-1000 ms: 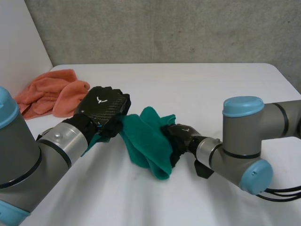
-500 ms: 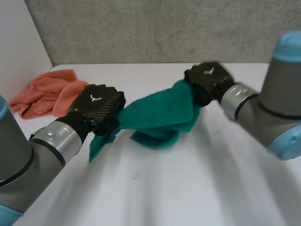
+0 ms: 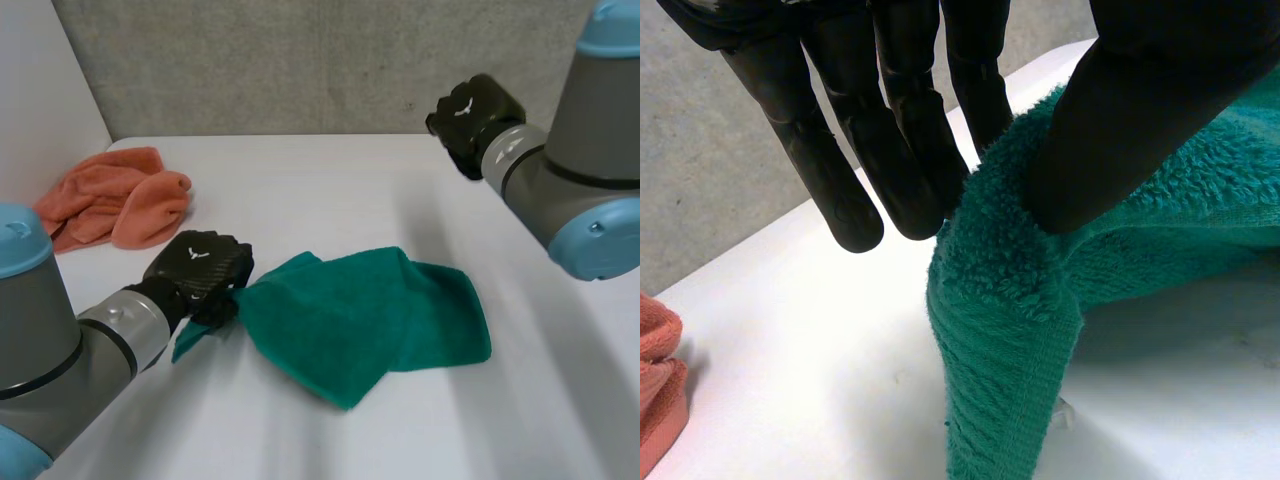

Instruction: Fold the laundry.

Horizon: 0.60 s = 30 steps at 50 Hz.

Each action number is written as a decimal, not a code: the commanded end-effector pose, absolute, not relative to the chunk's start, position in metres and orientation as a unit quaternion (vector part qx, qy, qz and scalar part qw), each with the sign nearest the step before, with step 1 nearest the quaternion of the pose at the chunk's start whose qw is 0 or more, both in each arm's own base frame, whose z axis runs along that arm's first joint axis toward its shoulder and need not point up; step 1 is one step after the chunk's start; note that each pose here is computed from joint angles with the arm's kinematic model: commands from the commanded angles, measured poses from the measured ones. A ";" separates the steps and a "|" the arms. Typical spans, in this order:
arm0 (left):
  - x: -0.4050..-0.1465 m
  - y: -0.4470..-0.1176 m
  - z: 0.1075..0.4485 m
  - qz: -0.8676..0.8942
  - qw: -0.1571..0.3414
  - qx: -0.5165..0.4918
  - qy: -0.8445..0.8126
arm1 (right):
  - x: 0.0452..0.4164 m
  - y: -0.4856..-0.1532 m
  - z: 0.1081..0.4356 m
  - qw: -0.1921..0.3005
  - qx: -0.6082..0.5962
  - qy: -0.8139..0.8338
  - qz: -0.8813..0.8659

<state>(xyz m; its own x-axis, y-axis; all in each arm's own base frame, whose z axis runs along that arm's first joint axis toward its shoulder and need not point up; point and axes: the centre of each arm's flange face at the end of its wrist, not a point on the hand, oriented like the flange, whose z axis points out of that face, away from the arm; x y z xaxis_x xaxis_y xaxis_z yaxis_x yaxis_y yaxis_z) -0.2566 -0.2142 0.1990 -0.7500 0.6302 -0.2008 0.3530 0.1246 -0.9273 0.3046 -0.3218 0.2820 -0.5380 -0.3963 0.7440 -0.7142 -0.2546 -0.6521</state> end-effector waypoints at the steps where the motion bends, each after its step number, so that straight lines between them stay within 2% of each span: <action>1: -0.261 -0.220 0.198 0.577 0.122 -0.333 -0.736 | 0.302 -0.310 0.253 0.057 0.432 -0.663 0.608; 9: -0.260 -0.221 0.199 0.578 0.117 -0.336 -0.734 | 0.280 -0.268 0.211 -0.050 0.423 -0.755 0.499; 12: -0.258 -0.215 0.197 0.572 0.118 -0.338 -0.738 | 0.270 -0.264 0.194 -0.066 0.424 -0.769 0.474; 22: -0.246 -0.199 0.188 0.555 0.115 -0.335 -0.753 | 0.251 -0.250 0.172 -0.069 0.411 -0.777 0.472; 30: -0.242 -0.210 0.173 0.538 0.108 -0.327 -0.770 | 0.245 -0.237 0.158 -0.066 0.409 -0.777 0.475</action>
<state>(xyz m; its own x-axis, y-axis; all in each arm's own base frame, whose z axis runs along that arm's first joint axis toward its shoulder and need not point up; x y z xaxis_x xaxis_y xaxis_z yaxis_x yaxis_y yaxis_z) -0.2437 -0.2012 0.1832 -0.7545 0.6266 -0.1951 0.3810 0.1761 -0.9076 0.2478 -0.2443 0.1666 -0.6530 -0.7056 0.2752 -0.5742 0.2243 -0.7874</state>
